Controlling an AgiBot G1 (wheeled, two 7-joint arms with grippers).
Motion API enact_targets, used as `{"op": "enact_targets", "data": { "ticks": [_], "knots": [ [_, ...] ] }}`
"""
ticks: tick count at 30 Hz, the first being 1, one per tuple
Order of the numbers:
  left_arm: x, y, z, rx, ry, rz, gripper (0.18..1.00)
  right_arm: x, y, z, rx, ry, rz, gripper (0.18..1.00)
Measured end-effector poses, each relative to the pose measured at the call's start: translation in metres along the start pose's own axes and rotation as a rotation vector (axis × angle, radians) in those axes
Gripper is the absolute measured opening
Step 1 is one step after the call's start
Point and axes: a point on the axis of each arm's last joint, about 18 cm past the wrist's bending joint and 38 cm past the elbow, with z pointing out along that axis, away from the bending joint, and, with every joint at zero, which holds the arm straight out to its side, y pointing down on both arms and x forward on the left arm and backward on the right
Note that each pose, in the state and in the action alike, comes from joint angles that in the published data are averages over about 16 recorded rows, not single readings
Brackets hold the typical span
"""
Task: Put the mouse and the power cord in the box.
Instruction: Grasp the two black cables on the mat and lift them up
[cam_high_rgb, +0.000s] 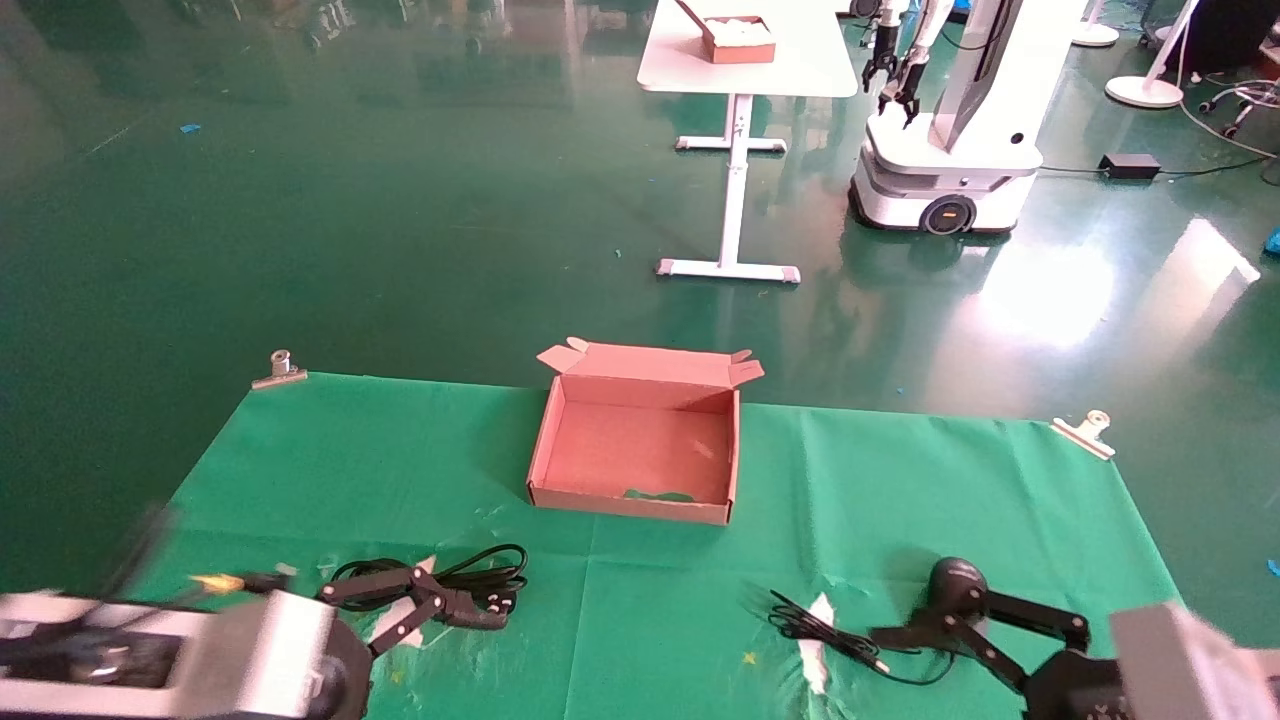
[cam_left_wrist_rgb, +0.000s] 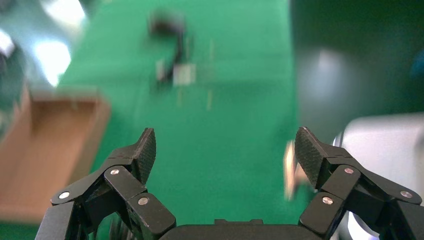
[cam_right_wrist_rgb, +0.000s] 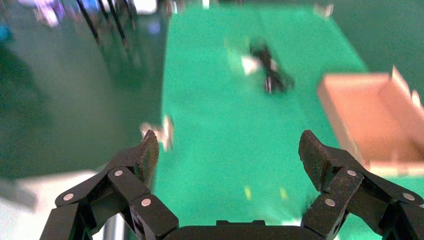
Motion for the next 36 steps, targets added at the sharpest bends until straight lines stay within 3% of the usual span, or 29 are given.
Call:
{"op": "enact_targets", "data": {
  "ticks": [9,17,25,36],
  "knots": [
    [-0.068,0.057,0.026,-0.318,-0.049,0.083,1.001,0.051,0.069,0.022,-0.264,0.069,-0.076,1.001],
    [-0.108,0.096,0.051,-0.519,-0.111,0.141,1.001,0.082,0.1,0.061,-0.401,0.06,-0.142,1.001],
    [-0.118,0.119,0.067,-0.624,-0.138,0.172,1.001,0.091,0.117,0.087,-0.457,0.061,-0.163,1.001],
    [-0.113,0.139,0.065,-0.672,-0.144,0.159,1.001,0.091,0.129,0.1,-0.495,0.064,-0.17,1.0]
  ]
}}
